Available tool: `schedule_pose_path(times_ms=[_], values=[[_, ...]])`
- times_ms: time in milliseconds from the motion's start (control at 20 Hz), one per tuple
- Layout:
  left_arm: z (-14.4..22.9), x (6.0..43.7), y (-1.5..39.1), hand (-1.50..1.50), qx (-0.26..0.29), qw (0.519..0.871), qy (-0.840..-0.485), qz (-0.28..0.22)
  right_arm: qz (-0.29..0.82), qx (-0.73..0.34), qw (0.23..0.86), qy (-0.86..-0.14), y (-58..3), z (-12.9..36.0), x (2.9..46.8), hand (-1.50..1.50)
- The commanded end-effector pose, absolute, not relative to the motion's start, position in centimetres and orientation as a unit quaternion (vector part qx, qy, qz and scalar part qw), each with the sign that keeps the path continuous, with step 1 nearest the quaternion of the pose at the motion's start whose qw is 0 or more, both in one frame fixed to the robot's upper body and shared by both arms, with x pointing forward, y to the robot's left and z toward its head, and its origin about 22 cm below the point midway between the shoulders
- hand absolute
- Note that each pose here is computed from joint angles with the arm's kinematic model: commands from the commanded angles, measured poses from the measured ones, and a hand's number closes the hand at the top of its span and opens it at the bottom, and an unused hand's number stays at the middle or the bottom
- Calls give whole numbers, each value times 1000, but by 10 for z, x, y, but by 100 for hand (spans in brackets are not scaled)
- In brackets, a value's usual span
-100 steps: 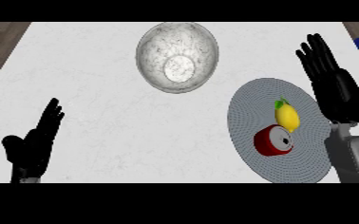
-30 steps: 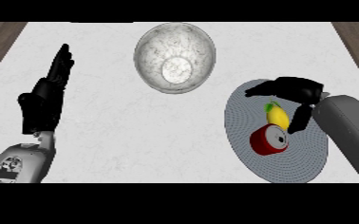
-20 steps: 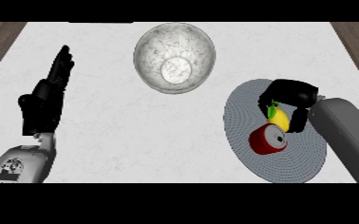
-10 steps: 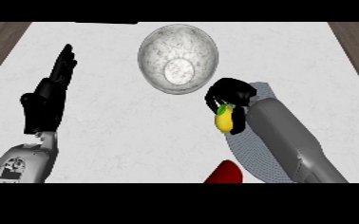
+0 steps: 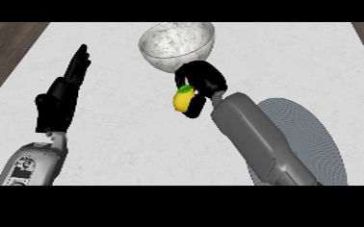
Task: Pick the lemon from the placemat and place it in the bowl
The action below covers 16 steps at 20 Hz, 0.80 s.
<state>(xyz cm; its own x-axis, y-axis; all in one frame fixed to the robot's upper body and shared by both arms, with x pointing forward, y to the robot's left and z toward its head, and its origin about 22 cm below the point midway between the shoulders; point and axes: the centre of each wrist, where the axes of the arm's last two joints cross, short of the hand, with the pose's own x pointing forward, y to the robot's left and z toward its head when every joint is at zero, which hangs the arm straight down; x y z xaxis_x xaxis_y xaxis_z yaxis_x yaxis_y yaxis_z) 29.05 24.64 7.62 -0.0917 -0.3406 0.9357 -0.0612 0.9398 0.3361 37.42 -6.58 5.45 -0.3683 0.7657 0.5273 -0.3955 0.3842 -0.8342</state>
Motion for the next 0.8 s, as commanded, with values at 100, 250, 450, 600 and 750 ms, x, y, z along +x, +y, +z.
schedule_pose_path(times_ms=[100, 250, 450, 600, 750], values=[[74, 294, 234, 0, 118, 660, -731, -125, 376, -221, 574, -693, -36, 116, 375, 150], [75, 297, 231, 0, 120, 658, -733, -125, 318, -271, 589, -692, -21, 138, 373, 150], [77, 300, 229, 0, 116, 658, -732, -132, 248, -333, 604, -680, 1, 159, 369, 150], [84, 306, 220, 0, 108, 653, -738, -130, 202, -357, 603, -684, 19, 172, 360, 150], [79, 305, 218, 0, 115, 657, -734, -126, 153, -372, 615, -678, 35, 185, 354, 150]])
